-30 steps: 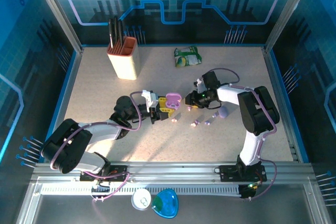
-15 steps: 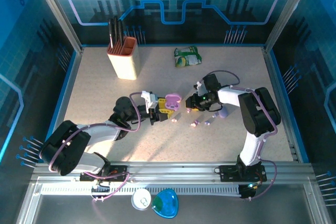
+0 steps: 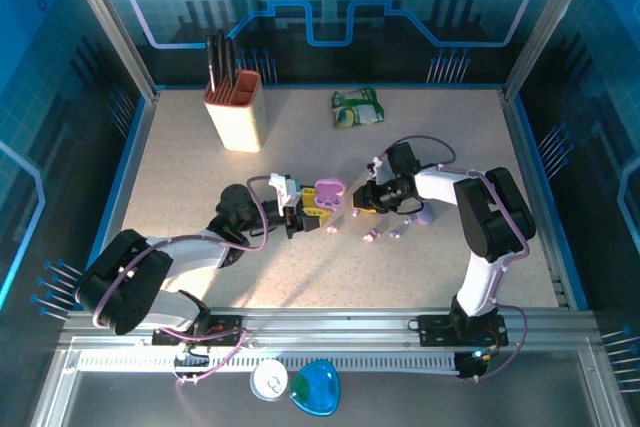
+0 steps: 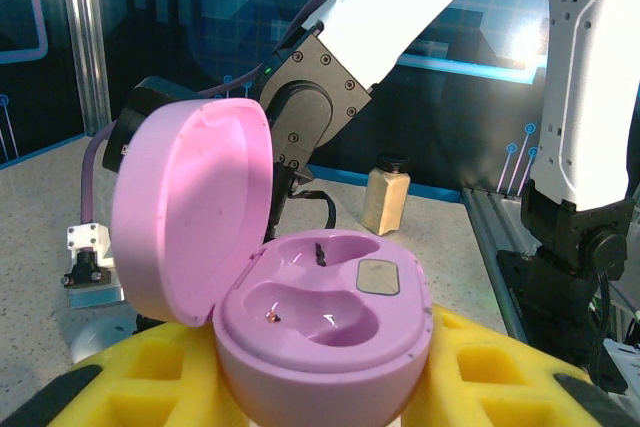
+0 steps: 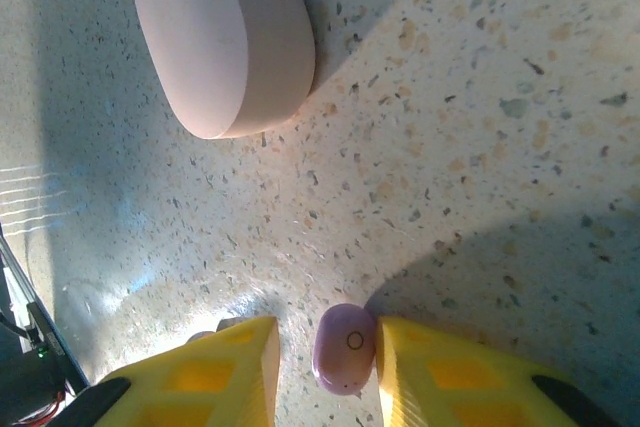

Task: Insert wireless bluetooth earbuds into charging case

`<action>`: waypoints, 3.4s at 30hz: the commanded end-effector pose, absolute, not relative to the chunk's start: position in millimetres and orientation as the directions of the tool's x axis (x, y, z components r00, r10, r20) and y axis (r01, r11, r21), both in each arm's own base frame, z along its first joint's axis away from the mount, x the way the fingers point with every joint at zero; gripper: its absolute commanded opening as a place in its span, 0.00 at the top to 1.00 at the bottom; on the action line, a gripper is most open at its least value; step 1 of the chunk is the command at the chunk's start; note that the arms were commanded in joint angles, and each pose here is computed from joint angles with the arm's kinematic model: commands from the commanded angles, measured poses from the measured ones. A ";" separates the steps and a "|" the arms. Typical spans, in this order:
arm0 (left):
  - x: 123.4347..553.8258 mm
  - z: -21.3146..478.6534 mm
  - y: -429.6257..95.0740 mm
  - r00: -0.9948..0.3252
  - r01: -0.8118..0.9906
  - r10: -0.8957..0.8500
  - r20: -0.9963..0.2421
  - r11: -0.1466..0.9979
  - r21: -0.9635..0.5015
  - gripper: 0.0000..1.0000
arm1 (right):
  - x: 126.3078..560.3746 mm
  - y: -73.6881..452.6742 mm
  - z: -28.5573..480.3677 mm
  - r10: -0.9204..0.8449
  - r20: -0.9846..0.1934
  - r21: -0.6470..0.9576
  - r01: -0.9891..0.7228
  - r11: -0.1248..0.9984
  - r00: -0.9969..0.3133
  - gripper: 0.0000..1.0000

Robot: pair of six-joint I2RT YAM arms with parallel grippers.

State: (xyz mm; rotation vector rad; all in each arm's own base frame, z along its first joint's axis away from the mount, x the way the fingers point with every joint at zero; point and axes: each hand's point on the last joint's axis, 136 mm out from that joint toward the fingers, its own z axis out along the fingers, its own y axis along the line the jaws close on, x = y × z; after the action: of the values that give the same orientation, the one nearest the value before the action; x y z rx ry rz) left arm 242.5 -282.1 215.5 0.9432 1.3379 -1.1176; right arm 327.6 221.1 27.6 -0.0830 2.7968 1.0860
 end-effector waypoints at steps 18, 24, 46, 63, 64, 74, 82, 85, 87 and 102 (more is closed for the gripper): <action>239.0 218.1 -277.9 -0.066 0.966 -0.074 -0.995 0.245 -0.082 0.71 | 322.5 235.0 25.5 -0.042 -0.132 0.666 -0.120 0.736 -0.990 0.64; 256.6 210.5 -264.9 -0.069 0.929 -0.064 -0.996 0.360 -0.087 0.72 | 325.9 230.3 35.5 -0.039 -0.192 0.591 -0.147 0.793 -0.981 0.63; 328.0 215.8 -150.3 -0.020 0.718 -0.198 -0.980 0.679 -0.152 0.72 | 330.6 231.4 49.2 -0.359 -0.296 -0.266 -0.284 0.921 -0.885 0.55; 327.4 212.3 -153.1 -0.044 0.745 -0.214 -0.976 0.644 -0.175 0.72 | 331.5 246.3 30.6 -0.421 -0.242 -0.343 -0.329 0.880 -0.874 0.60; 327.4 212.7 -153.2 -0.043 0.745 -0.214 -0.976 0.644 -0.175 0.72 | 331.8 246.4 29.8 -0.420 -0.241 -0.342 -0.329 0.880 -0.875 0.60; 327.4 211.5 -154.0 -0.049 0.748 -0.214 -0.976 0.639 -0.177 0.72 | 330.6 243.1 22.4 -0.419 -0.211 -0.346 -0.334 0.877 -0.883 0.61; 327.3 210.4 -154.3 -0.052 0.749 -0.213 -0.976 0.638 -0.179 0.72 | 327.7 237.2 23.3 -0.422 -0.196 -0.363 -0.334 0.870 -0.885 0.63; 327.2 210.5 -154.5 -0.053 0.750 -0.212 -0.976 0.636 -0.179 0.72 | 325.8 234.9 23.5 -0.419 -0.190 -0.364 -0.333 0.870 -0.888 0.65; 327.2 210.8 -154.5 -0.052 0.751 -0.212 -0.976 0.636 -0.178 0.72 | 325.6 234.0 23.6 -0.418 -0.190 -0.366 -0.331 0.870 -0.888 0.66; 326.4 210.2 -155.0 -0.057 0.753 -0.214 -0.975 0.632 -0.182 0.72 | 327.4 236.1 24.5 -0.423 -0.192 -0.365 -0.336 0.868 -0.885 0.80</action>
State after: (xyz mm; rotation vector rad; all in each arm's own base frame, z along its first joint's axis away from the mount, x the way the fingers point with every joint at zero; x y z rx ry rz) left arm 331.2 -154.0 205.3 0.4705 1.4492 -0.8194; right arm 327.2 239.6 24.3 -0.5699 2.7690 -0.4381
